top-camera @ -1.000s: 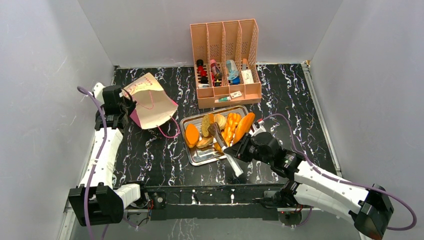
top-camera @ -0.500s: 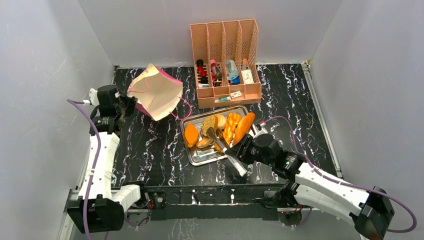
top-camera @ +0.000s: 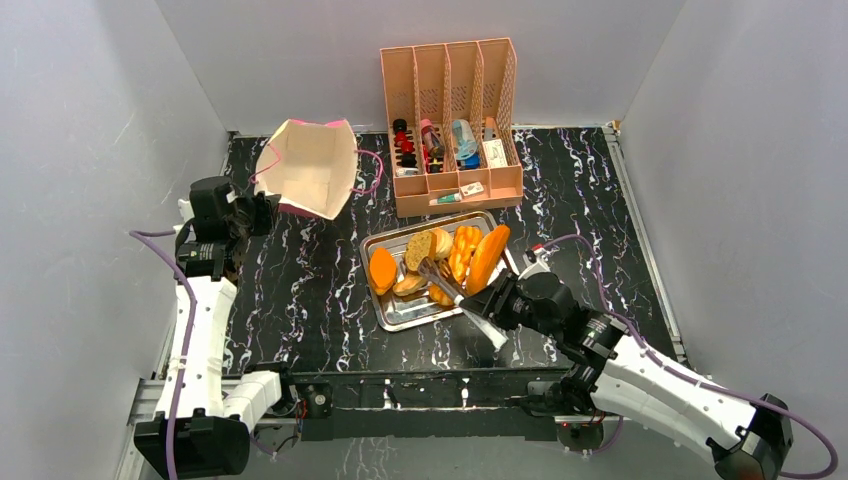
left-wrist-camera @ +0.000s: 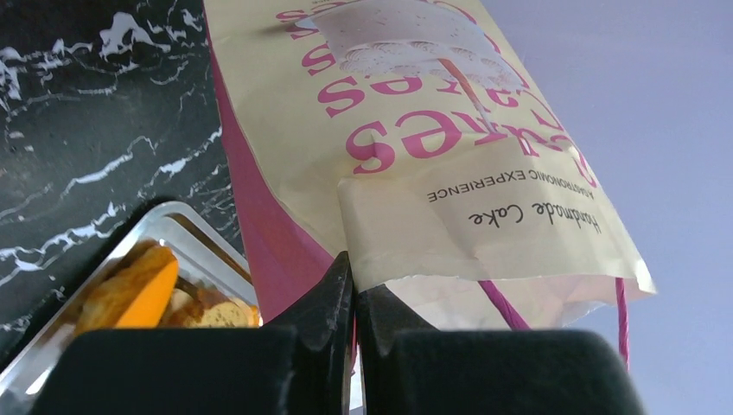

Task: Take the fake bread out of the paper bag
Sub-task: Place the fake bread in the container, then place the clamp at the center of the board.

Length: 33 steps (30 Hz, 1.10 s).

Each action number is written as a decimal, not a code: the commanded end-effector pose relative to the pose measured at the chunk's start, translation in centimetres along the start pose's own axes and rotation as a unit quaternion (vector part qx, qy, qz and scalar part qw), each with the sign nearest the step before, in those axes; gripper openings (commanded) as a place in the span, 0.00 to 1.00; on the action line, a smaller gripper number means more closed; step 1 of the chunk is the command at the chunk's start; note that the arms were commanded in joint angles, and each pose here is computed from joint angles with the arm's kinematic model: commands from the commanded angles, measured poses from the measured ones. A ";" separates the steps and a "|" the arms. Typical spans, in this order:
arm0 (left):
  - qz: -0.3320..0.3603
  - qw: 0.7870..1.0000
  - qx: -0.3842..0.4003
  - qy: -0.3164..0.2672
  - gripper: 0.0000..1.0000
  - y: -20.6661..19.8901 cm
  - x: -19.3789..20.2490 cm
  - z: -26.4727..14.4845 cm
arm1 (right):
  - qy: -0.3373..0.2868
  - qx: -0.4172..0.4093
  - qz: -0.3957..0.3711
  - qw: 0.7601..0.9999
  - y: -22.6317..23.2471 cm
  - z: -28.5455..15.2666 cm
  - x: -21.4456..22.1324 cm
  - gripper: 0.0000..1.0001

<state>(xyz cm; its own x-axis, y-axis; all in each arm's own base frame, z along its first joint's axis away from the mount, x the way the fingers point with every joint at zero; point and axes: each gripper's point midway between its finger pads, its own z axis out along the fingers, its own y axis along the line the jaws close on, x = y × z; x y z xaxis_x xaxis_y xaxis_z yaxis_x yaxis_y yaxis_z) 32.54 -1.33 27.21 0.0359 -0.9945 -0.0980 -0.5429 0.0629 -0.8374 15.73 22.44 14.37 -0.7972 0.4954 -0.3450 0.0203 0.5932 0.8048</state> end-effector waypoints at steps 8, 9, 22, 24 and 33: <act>-0.094 0.993 -0.034 0.061 0.01 0.7 2.2 -1.8 | -0.054 -0.046 -0.014 0.997 4.0 -2.3 -3.0 0.37; -0.092 0.993 -0.035 0.062 0.01 0.7 2.2 -2.0 | -0.056 -0.046 -0.015 0.997 4.2 -2.4 -3.2 0.37; -0.091 0.992 -0.047 0.078 0.02 1.9 2.9 -3.0 | -0.095 -0.055 -0.024 0.994 5.5 -4.1 -5.0 0.37; -0.091 0.991 -0.049 0.079 0.01 2.0 2.9 -3.1 | -0.113 -0.056 -0.033 0.992 6.0 -4.6 -5.9 0.37; -0.093 0.990 -0.057 0.085 0.02 3.0 3.2 -3.0 | -0.208 0.013 -0.082 0.975 5.1 -4.4 -10.1 0.36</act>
<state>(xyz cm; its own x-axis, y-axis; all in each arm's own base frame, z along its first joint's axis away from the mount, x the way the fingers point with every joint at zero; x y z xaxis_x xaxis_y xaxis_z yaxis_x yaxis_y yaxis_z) 29.07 -3.67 26.03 0.0432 -0.9923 0.1161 -0.6302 -0.1172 -0.7675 18.49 19.26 20.42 -0.6353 0.5491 -0.5431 -0.0477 0.6740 0.7372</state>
